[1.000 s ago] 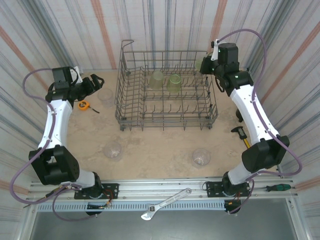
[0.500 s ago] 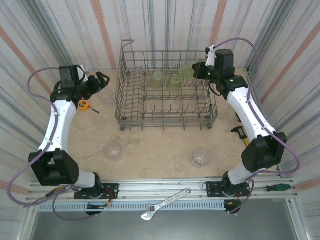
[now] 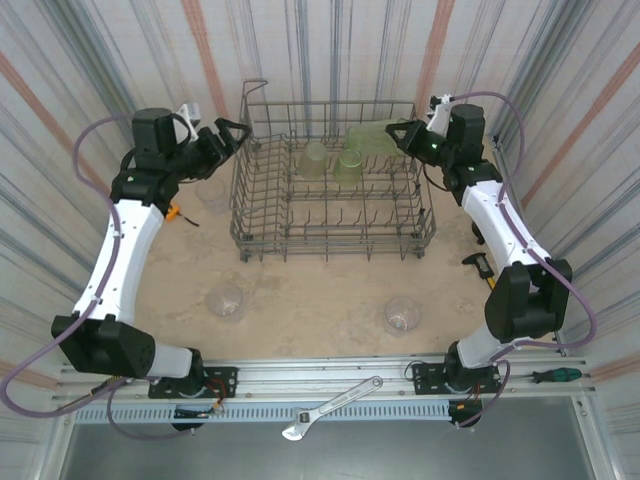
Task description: Load the cups into the dish rack
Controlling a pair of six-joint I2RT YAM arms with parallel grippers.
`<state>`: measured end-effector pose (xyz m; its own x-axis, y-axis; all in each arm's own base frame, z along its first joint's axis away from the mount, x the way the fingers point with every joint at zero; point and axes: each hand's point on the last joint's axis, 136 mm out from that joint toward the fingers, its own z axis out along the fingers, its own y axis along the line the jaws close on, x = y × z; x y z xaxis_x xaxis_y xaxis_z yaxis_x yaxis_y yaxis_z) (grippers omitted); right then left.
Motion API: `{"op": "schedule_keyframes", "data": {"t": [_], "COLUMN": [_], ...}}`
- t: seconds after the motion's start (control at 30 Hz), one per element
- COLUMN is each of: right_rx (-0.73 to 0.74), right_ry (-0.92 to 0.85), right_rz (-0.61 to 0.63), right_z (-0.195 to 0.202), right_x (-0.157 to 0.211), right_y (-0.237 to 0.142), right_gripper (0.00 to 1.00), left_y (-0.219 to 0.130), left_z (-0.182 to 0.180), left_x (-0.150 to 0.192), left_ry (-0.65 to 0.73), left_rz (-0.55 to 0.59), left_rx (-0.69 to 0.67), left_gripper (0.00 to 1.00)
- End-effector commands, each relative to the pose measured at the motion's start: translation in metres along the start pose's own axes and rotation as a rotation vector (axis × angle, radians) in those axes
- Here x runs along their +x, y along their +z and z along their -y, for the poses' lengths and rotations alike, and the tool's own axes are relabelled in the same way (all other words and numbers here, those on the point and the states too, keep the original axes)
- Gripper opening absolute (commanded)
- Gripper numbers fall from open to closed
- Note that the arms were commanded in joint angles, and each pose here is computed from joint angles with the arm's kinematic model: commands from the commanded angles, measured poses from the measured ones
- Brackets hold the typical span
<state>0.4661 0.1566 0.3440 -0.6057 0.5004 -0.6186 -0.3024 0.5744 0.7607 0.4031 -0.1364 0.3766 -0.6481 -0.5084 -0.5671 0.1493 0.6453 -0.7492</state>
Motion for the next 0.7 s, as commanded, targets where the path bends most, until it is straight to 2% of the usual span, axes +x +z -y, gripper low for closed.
{"op": "schedule_keyframes", "data": {"t": [0.0,0.17,0.3,0.67], "right_rx": [-0.150,-0.220,-0.266,-0.371], "right_ry": [0.030,0.086,0.113,0.183], "right_rz": [0.016,0.021,0.020,0.060], "right_z": [-0.031,-0.033,-0.037,-0.049], "right_x": [-0.009,-0.009,-0.005,-0.004], "right_y": [-0.003,-0.005,-0.007,-0.022], "right_gripper": [0.00,0.00,0.00,0.00], "left_y": [0.017,0.050,0.076,0.129], "left_z": [0.031,0.056,0.060,0.058], "left_x": [-0.002,0.006,0.012,0.021], "left_ry": [-0.003,-0.025,-0.068,-0.316], "left_rz": [-0.005,-0.047,-0.052,-0.084], "left_rx": [0.083,0.161,0.178,0.295], "left_gripper": [0.99,0.99,0.99,0.98]}}
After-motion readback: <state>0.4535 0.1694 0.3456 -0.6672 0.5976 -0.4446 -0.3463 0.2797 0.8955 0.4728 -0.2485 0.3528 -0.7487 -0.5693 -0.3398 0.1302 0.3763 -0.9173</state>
